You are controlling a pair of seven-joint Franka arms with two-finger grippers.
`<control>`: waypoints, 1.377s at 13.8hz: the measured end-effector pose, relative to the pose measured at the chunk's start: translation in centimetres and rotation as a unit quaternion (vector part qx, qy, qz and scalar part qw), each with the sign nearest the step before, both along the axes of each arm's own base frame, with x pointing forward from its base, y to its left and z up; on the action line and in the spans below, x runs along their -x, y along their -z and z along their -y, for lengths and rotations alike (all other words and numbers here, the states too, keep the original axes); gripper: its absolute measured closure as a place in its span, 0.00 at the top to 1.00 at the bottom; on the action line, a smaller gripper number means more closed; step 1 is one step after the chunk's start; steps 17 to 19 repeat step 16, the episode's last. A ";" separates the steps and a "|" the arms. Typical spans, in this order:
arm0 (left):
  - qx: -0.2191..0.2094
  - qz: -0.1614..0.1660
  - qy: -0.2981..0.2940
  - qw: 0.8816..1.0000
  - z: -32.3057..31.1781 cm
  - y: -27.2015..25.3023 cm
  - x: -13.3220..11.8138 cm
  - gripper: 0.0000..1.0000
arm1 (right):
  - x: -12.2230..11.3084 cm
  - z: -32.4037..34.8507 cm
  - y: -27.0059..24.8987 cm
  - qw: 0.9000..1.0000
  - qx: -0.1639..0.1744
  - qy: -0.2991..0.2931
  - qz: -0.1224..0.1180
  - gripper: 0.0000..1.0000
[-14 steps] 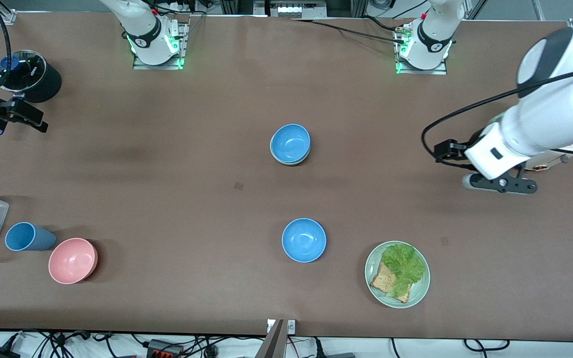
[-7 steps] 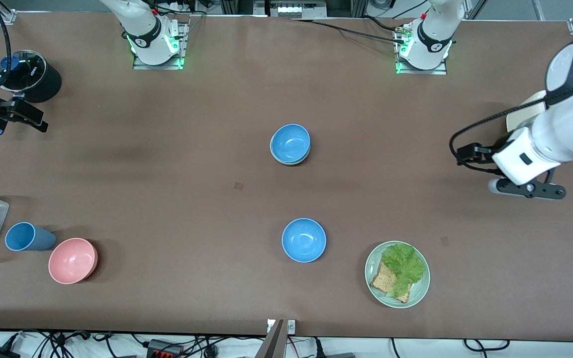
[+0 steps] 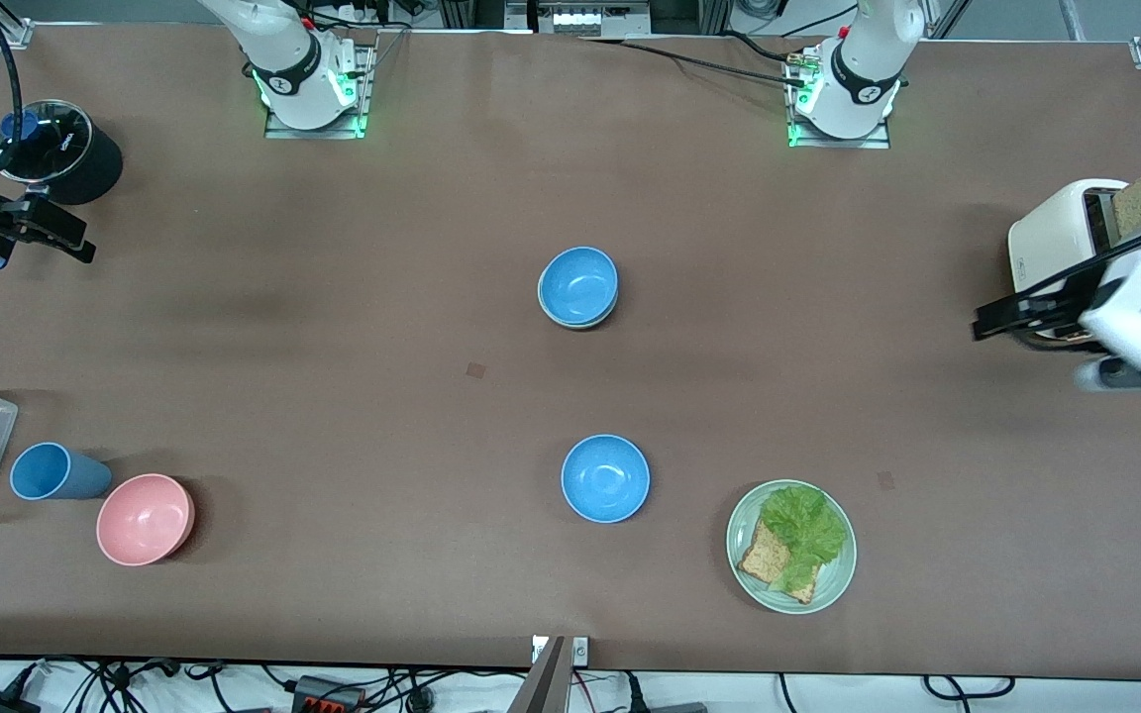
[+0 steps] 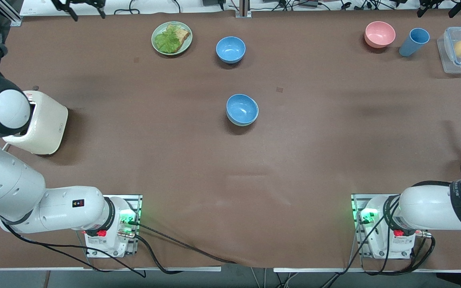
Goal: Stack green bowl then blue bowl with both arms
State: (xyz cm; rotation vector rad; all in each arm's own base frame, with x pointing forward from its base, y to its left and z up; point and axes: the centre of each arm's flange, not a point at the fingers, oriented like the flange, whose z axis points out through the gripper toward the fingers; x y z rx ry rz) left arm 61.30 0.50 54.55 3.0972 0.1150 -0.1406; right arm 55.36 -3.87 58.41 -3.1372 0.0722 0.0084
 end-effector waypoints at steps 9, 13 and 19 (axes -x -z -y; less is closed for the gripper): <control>-0.005 -0.002 0.008 1.000 1.3 0.2 2.1 1.00 | 0.0 0.0 0.0 1.000 0.000 0.000 0.000 1.00; -0.004 -0.001 0.013 1.000 1.7 0.2 2.0 1.00 | 0.0 0.0 0.0 1.000 0.000 0.000 0.000 1.00; -0.004 -0.004 0.011 1.000 1.6 0.4 2.1 1.00 | 0.0 0.0 0.0 1.000 0.000 0.000 0.000 1.00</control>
